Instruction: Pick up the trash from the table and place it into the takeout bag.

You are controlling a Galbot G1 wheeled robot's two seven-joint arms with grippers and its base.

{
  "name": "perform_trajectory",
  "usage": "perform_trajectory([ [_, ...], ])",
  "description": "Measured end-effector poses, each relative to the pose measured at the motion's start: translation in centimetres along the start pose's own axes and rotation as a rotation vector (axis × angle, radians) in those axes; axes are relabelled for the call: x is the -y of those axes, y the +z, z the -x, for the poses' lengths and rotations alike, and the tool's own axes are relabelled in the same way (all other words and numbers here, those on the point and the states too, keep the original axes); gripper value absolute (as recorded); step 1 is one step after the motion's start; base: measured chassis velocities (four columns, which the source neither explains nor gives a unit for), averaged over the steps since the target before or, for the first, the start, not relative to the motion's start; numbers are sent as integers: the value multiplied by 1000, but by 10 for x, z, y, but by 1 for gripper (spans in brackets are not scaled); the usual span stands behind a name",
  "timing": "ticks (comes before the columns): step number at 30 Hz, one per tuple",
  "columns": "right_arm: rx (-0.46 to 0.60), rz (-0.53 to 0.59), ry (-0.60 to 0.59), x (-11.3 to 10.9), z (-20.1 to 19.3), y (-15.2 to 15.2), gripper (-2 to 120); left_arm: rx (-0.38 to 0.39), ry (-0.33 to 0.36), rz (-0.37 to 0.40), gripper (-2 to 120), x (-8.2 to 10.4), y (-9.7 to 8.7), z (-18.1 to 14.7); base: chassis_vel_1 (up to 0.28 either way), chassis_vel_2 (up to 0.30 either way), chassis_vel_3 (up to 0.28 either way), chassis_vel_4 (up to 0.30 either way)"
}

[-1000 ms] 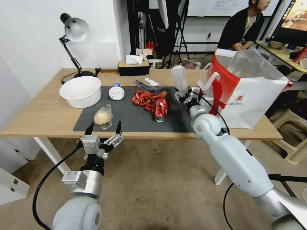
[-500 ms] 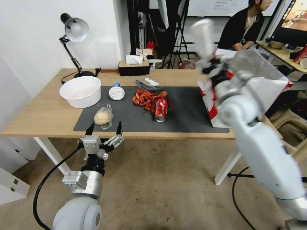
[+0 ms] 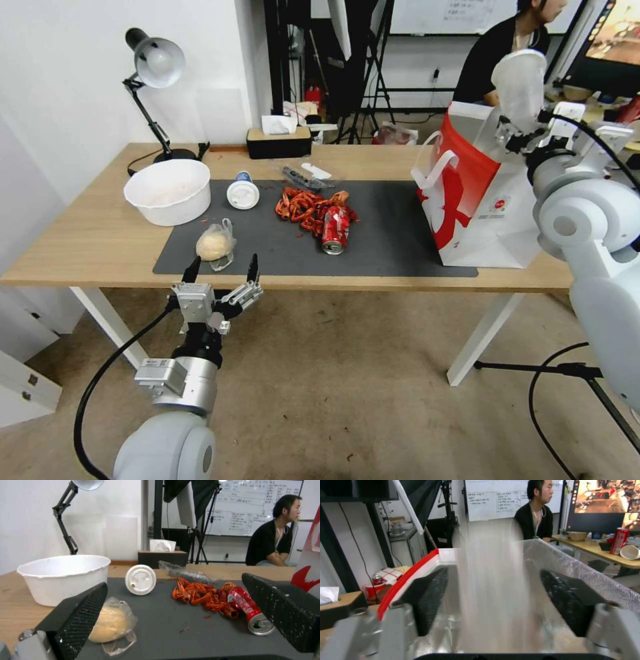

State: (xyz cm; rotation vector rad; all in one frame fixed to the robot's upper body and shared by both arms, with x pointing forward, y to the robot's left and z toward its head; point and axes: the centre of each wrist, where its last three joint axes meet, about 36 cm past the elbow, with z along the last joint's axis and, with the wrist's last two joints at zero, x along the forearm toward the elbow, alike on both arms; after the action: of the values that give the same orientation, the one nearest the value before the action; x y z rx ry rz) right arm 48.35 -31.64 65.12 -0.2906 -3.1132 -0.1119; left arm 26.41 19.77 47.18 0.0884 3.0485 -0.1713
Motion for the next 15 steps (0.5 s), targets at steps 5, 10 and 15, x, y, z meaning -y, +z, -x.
perform_trajectory([
  [5, 3, 10, -10, -1, -2, -2, 91, 1, -2, 1, 100, 0, -1, -1, 0, 0, 0, 0],
  [10, 114, 125, -120, -1, -9, -3, 100, 1, -3, 1, 100, -1, -1, -1, 0, 0, 0, 0],
  [15, 278, 213, -292, -4, -33, 16, 100, 3, -7, -2, 100, -2, 0, -1, 0, 0, 0, 0],
])
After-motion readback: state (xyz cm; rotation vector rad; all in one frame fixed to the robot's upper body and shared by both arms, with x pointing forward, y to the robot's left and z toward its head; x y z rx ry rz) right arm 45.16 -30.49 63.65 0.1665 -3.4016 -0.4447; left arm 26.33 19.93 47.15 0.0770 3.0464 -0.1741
